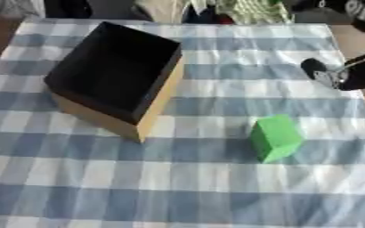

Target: Pick up objects on the table and place them in the box.

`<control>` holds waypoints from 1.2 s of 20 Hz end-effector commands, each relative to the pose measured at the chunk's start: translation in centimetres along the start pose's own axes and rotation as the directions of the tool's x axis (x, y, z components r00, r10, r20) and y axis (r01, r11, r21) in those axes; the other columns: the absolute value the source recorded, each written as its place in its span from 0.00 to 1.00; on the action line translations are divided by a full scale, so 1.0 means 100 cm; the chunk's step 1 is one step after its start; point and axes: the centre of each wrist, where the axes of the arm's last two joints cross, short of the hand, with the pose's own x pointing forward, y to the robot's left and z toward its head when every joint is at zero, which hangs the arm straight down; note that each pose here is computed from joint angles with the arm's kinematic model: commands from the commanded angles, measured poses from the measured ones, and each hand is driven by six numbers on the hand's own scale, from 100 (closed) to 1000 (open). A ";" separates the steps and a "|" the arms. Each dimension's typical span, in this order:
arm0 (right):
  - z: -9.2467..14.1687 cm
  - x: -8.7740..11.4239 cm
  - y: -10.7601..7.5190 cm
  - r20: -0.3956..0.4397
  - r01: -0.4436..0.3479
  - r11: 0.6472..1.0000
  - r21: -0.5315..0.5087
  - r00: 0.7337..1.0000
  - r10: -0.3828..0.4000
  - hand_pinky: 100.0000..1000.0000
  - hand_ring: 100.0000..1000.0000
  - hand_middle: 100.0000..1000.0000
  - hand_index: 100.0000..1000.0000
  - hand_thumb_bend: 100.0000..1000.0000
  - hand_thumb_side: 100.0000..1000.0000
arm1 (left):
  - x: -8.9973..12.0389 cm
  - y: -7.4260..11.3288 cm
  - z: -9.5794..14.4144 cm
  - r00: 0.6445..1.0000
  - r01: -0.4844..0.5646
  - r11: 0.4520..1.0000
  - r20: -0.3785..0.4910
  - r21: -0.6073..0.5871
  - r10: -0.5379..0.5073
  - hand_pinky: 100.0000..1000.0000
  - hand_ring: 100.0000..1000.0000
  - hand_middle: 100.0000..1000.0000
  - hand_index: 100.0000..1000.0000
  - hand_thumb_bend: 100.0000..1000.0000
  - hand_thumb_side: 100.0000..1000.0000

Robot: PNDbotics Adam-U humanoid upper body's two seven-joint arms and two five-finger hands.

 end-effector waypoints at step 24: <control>0.001 0.003 0.018 -0.009 -0.063 0.925 0.375 0.997 0.072 1.00 1.00 0.90 1.00 0.26 0.00 | 0.006 0.000 -0.006 1.000 -0.006 1.000 0.027 -0.022 0.006 0.58 0.66 0.52 0.69 0.13 0.31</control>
